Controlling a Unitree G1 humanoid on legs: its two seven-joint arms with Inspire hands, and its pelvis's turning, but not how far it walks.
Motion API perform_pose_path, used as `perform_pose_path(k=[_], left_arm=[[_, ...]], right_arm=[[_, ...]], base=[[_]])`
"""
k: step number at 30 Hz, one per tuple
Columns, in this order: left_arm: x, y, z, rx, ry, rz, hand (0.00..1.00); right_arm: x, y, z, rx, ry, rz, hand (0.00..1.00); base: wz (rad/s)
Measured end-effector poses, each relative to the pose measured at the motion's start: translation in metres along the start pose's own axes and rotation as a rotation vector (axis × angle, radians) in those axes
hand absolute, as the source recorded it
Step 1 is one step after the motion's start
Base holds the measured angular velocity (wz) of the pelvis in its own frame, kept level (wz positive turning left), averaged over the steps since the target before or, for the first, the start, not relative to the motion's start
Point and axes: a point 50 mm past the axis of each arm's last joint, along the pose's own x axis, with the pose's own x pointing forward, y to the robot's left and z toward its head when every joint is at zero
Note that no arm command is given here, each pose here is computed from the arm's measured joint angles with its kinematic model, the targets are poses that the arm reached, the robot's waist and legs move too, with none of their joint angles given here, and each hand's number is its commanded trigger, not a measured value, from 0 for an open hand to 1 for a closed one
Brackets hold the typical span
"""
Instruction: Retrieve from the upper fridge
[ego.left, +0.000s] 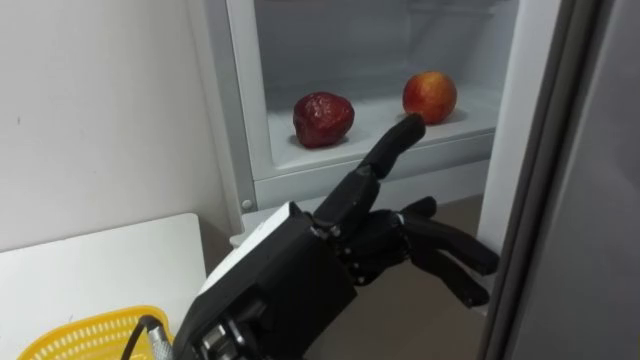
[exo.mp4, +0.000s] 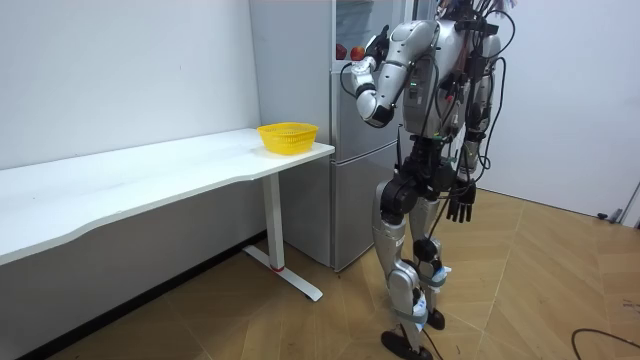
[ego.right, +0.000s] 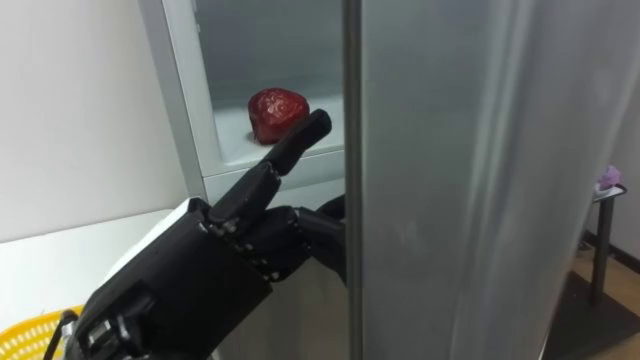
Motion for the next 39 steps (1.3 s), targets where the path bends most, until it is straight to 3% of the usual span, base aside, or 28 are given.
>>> perform_pose_path(k=[16,31,39], left_arm=[[0.004,0.0,0.002,0.009,-0.004,-0.02,0.0],[0.022,-0.014,0.0,-0.047,-0.028,-0.153,0.0],[0.024,-0.014,-0.002,-0.056,-0.021,-0.172,0.0]], right_arm=[[0.0,0.0,-0.001,0.006,0.001,-0.004,0.0],[-0.001,-0.001,-0.007,0.074,-0.001,-0.007,0.0],[-0.001,0.003,-0.017,0.086,0.036,0.004,0.0]], base=[[-0.08],[-0.1],[-0.11]])
